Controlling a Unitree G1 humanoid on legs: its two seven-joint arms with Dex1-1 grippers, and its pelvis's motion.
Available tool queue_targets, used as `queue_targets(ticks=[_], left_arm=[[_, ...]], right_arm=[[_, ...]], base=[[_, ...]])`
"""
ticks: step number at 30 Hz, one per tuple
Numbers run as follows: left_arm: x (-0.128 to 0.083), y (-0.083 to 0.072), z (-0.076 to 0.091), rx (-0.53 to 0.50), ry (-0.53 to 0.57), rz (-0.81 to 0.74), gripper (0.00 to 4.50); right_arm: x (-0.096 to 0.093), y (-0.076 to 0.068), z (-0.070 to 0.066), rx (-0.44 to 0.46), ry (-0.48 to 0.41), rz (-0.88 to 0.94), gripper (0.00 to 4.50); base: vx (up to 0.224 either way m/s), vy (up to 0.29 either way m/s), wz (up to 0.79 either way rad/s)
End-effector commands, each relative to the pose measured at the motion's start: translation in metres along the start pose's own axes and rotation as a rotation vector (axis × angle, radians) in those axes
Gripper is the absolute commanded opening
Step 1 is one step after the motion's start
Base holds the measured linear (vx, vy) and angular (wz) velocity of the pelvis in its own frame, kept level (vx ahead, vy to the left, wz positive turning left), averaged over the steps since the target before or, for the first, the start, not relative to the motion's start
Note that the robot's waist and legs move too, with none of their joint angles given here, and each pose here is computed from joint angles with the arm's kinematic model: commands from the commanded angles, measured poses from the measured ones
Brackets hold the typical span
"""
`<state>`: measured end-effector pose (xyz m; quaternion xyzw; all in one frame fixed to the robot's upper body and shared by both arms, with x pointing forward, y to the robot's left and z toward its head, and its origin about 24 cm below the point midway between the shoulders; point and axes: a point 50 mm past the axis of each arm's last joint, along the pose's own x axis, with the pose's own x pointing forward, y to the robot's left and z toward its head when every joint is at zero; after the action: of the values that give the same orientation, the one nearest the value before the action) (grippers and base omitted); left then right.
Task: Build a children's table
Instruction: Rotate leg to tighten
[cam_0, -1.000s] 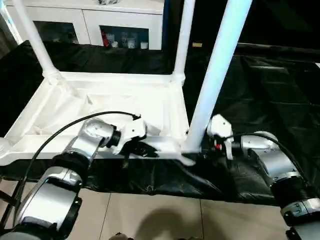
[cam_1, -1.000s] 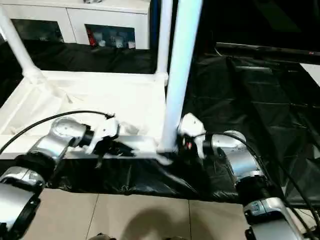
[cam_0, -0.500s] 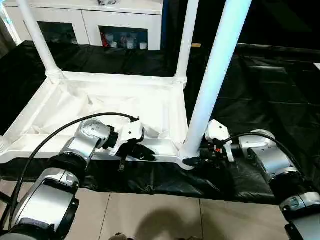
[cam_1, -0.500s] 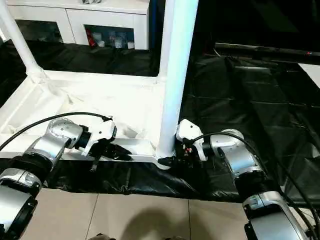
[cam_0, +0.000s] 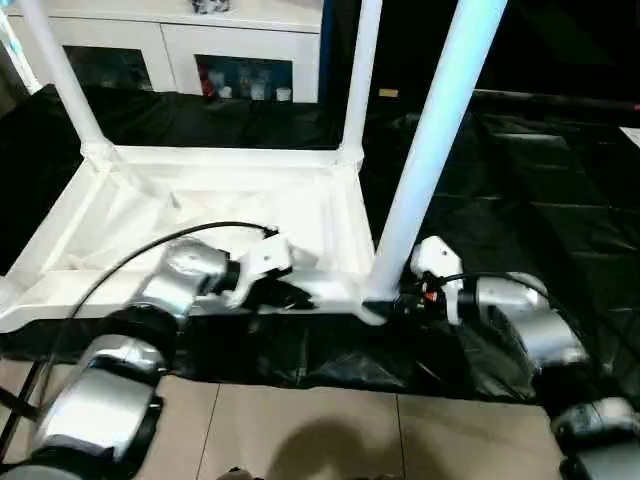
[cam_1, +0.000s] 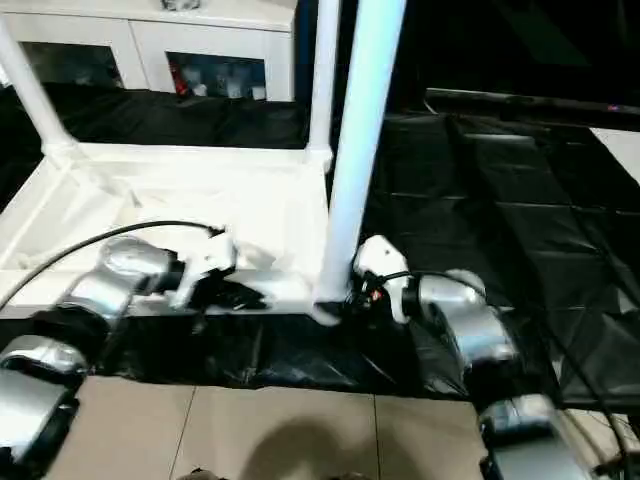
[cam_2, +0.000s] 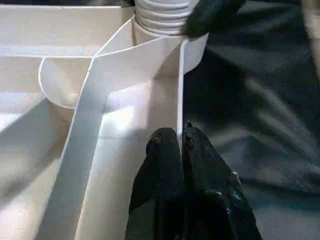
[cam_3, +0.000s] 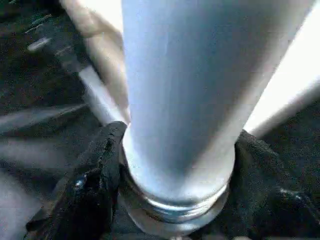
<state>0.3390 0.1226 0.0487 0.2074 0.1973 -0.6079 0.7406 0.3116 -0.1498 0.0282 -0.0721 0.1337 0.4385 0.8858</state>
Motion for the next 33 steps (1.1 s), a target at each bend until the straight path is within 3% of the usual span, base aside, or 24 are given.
queue_targets(ticks=[1,4,6,7,8,9,11,15,17,19,22,28,33], left_arm=[[0.032,-0.01,0.007,-0.022,-0.005,0.013,0.0],[0.054,-0.017,0.019,-0.021,-0.032,0.031,0.0],[0.059,-0.019,0.023,-0.019,-0.043,0.034,0.0],[0.063,-0.021,0.025,-0.014,-0.047,0.027,0.0],[0.063,-0.021,0.025,-0.014,-0.047,0.027,0.0],[0.062,-0.021,0.024,-0.002,-0.045,0.021,0.0],[0.056,-0.02,0.021,0.023,-0.042,0.003,0.0],[0.044,-0.018,0.016,0.044,-0.043,-0.029,0.0],[0.037,-0.018,0.013,0.06,-0.046,-0.059,0.0],[0.021,-0.018,0.007,0.072,-0.063,-0.134,0.0],[0.004,-0.019,0.002,0.079,-0.054,-0.209,0.0],[-0.012,-0.017,-0.003,0.092,-0.017,-0.264,0.0],[-0.017,-0.016,-0.003,0.104,-0.003,-0.294,0.0]], right_arm=[[0.023,0.018,0.004,0.032,-0.028,-0.036,2.72],[0.046,0.029,0.004,0.074,-0.032,-0.157,2.72],[0.053,0.032,0.009,0.09,-0.055,-0.177,2.72],[0.059,0.037,0.017,0.076,-0.089,-0.168,2.72],[0.059,0.037,0.017,0.076,-0.089,-0.168,3.27],[0.06,0.038,0.021,0.061,-0.105,-0.15,3.27],[0.055,0.038,0.026,0.057,-0.134,-0.076,3.47],[0.039,0.031,0.021,0.009,-0.1,-0.002,3.79],[0.031,0.025,0.019,-0.019,-0.08,0.017,3.87],[0.015,0.01,0.018,-0.05,-0.052,0.064,3.87],[0.001,0.003,0.019,-0.102,-0.004,0.189,3.87],[-0.006,0.007,0.02,-0.139,0.072,0.382,3.87],[-0.005,0.009,0.021,-0.16,0.096,0.444,3.41]], base=[[0.0,0.0,0.0],[0.0,0.0,0.0],[0.0,0.0,0.0],[0.0,0.0,0.0],[0.0,0.0,0.0],[0.0,0.0,0.0],[0.0,0.0,0.0],[0.0,0.0,0.0],[0.0,0.0,0.0],[0.0,0.0,0.0],[0.0,0.0,0.0],[0.0,0.0,0.0],[0.0,0.0,0.0]])
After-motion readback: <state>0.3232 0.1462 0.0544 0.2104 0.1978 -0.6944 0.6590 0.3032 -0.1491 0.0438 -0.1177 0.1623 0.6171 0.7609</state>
